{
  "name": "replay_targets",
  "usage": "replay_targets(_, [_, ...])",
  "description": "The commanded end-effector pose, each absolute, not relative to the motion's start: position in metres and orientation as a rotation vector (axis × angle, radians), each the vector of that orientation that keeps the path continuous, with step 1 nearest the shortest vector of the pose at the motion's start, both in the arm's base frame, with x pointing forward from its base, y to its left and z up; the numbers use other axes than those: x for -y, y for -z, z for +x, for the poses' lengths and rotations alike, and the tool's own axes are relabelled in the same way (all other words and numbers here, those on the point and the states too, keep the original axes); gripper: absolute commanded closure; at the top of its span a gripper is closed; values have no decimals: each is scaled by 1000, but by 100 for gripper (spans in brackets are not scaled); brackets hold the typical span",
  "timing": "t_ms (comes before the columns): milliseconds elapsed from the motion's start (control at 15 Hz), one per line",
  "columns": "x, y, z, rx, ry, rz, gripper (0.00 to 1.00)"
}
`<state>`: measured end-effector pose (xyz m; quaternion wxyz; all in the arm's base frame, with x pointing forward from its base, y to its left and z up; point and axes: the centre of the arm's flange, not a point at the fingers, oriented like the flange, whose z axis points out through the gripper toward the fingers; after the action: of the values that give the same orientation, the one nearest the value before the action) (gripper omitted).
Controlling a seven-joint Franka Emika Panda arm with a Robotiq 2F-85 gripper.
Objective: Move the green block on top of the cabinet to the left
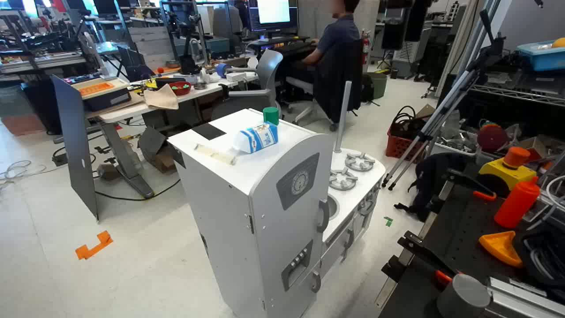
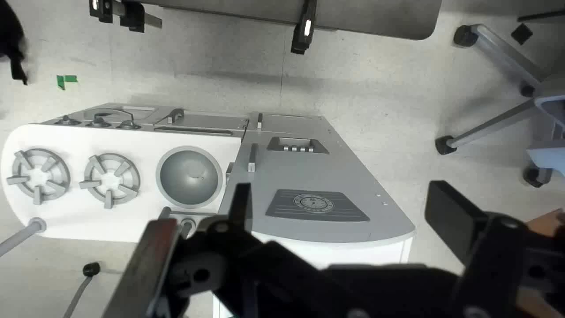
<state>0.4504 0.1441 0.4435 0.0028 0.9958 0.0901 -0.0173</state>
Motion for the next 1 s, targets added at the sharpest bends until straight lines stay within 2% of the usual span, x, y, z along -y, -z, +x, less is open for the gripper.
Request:
replay_targets(0, [-144,-444,450,-283,53,3123,0])
replay_targets(267, [-139,-446,464,-238,61,3146,0])
replay_targets(533, [-119,-452,501,-87,55,3213,0])
replay_targets(933, [-73,-435,617,393,48,3384,0])
